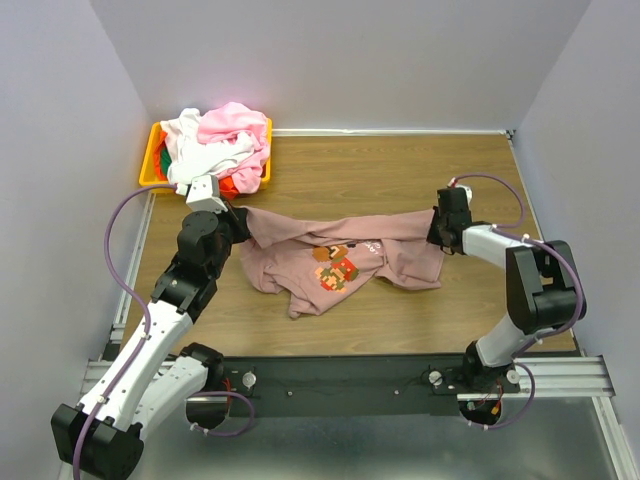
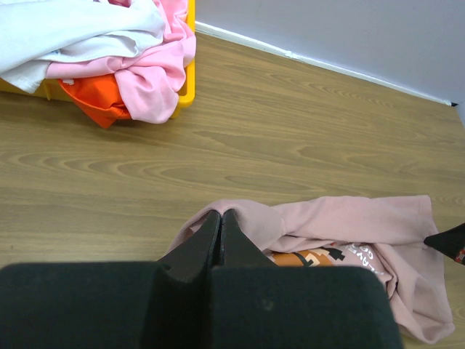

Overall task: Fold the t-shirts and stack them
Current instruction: Flatten the tshirt out

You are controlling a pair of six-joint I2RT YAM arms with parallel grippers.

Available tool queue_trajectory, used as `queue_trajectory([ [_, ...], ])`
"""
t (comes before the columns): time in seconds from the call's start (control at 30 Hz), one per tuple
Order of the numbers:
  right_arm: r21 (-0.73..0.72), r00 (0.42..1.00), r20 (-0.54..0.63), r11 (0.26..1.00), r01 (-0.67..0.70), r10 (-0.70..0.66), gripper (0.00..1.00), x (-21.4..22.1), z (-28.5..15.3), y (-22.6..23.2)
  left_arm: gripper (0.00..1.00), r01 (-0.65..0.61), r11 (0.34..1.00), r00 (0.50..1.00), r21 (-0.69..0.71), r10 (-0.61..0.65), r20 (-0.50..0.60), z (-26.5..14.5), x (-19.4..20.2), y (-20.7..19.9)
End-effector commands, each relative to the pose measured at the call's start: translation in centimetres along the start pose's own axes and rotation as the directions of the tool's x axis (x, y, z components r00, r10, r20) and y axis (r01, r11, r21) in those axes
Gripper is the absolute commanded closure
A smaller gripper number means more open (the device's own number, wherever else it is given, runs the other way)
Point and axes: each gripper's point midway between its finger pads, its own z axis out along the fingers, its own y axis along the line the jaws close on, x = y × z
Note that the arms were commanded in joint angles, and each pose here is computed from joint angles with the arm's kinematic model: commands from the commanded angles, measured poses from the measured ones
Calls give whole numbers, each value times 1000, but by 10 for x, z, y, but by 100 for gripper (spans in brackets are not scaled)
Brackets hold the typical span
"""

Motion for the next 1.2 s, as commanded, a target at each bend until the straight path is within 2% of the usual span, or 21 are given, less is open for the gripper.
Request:
queue_trajectory([
  [0.0, 4, 998, 59, 1000, -19, 19, 100, -32, -21, 0, 100, -11, 1000, 1000, 17, 11, 20, 0, -7, -3],
  [0.13, -22, 990, 140, 999, -28, 31, 100, -71, -53, 5, 100, -15, 1000, 999, 20, 14, 50, 6, -23, -9],
  [0.27, -86, 967, 249, 996, -33, 54, 100, -126, -97, 19, 100, -27, 997, 995, 66, 20, 98, 16, -57, -32],
  [0.33, -110, 958, 282, 994, -25, 55, 100, -141, -117, 22, 100, -32, 997, 993, 77, 22, 120, 17, -72, -39],
  [0.53, -161, 905, 416, 987, -27, 93, 100, -185, -184, 22, 100, -20, 994, 957, 105, -12, 290, -10, -151, -60],
  [0.63, -210, 846, 515, 977, -32, 138, 100, -207, -235, 19, 100, -4, 989, 917, 146, -54, 394, -37, -190, -69],
  [0.77, -269, 744, 638, 963, -25, 198, 100, -229, -307, 10, 100, 10, 975, 831, 224, -132, 540, -99, -243, -76],
  [0.83, -308, 667, 706, 951, -15, 239, 100, -239, -356, 3, 100, 11, 968, 791, 252, -162, 589, -129, -260, -75],
  [1.0, -389, 495, 805, 921, 25, 327, 100, -246, -457, -15, 100, 7, 949, 699, 316, -231, 677, -193, -294, -74],
  [1.17, -437, 386, 843, 895, 83, 376, 100, -247, -521, -22, 100, -11, 928, 625, 373, -285, 727, -240, -315, -74],
])
